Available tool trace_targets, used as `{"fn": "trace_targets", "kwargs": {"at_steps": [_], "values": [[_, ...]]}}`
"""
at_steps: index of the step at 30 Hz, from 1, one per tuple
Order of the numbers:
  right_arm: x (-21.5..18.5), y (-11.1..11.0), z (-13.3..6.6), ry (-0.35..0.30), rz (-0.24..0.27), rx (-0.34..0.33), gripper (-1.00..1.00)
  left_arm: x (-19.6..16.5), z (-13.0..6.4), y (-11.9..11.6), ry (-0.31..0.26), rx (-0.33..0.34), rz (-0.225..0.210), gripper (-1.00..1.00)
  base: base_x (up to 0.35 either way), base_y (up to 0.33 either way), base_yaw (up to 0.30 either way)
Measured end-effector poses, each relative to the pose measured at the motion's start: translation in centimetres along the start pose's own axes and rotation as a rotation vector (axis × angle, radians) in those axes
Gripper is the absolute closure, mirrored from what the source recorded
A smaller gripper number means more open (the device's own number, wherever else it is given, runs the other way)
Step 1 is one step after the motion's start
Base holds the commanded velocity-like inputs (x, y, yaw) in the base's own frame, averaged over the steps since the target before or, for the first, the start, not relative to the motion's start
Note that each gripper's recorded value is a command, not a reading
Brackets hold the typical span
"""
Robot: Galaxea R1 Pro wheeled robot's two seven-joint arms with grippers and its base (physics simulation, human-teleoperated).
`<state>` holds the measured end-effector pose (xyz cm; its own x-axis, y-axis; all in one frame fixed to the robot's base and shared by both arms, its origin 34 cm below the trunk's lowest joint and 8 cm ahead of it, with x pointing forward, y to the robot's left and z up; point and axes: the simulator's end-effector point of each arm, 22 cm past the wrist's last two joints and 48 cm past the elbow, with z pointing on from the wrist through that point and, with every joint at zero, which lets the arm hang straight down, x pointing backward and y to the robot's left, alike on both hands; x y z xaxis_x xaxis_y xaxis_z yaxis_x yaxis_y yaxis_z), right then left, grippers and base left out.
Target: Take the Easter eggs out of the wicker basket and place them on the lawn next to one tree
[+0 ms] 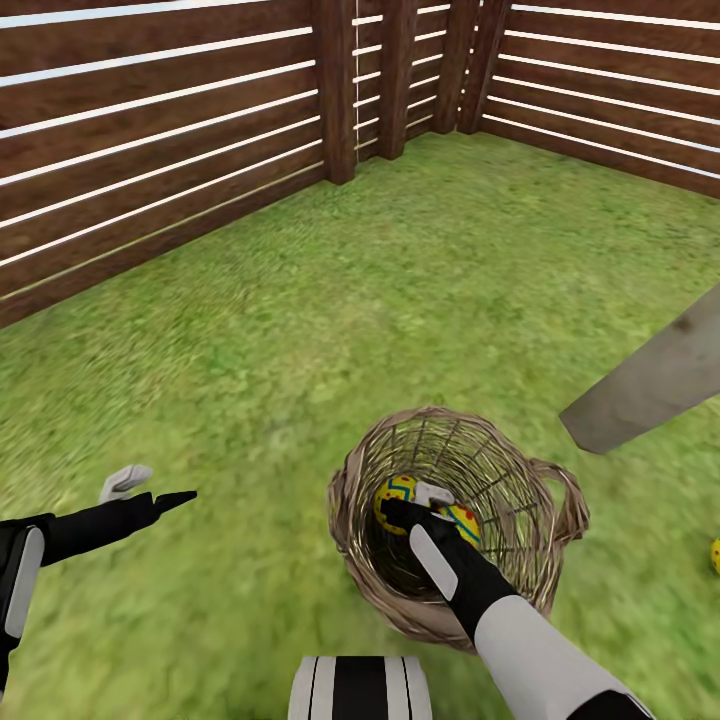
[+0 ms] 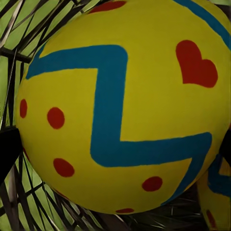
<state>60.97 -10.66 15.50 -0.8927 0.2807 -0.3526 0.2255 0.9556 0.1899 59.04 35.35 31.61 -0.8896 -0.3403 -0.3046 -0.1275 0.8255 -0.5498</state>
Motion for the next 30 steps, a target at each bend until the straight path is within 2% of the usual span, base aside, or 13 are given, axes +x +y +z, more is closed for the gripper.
{"fn": "trace_targets", "kwargs": {"at_steps": [6,7,13,17,30], "values": [[0.1,0.0,0.0,0.001,-0.002,0.001,-1.0,0.0,0.0,0.0,0.0,0.001,0.0,-1.0,0.0,0.0,0.0],[0.1,0.0,0.0,0.001,-0.002,0.001,1.0,0.0,0.0,0.0,-0.001,0.001,0.0,-1.0,0.0,0.0,0.0],[0.1,0.0,0.0,0.002,-0.005,0.002,1.0,0.0,0.0,-0.1,-0.001,0.006,-0.001,-1.0,0.0,0.0,0.0],[0.1,0.0,0.0,0.002,-0.005,0.002,1.0,0.0,0.0,-1.8,0.002,0.08,0.003,-1.0,0.0,0.0,0.0],[-0.1,0.2,-0.2,-0.001,0.004,-0.003,1.0,-0.2,-0.3,-2.2,-0.004,0.089,0.007,-1.0,0.0,0.0,0.0]]}}
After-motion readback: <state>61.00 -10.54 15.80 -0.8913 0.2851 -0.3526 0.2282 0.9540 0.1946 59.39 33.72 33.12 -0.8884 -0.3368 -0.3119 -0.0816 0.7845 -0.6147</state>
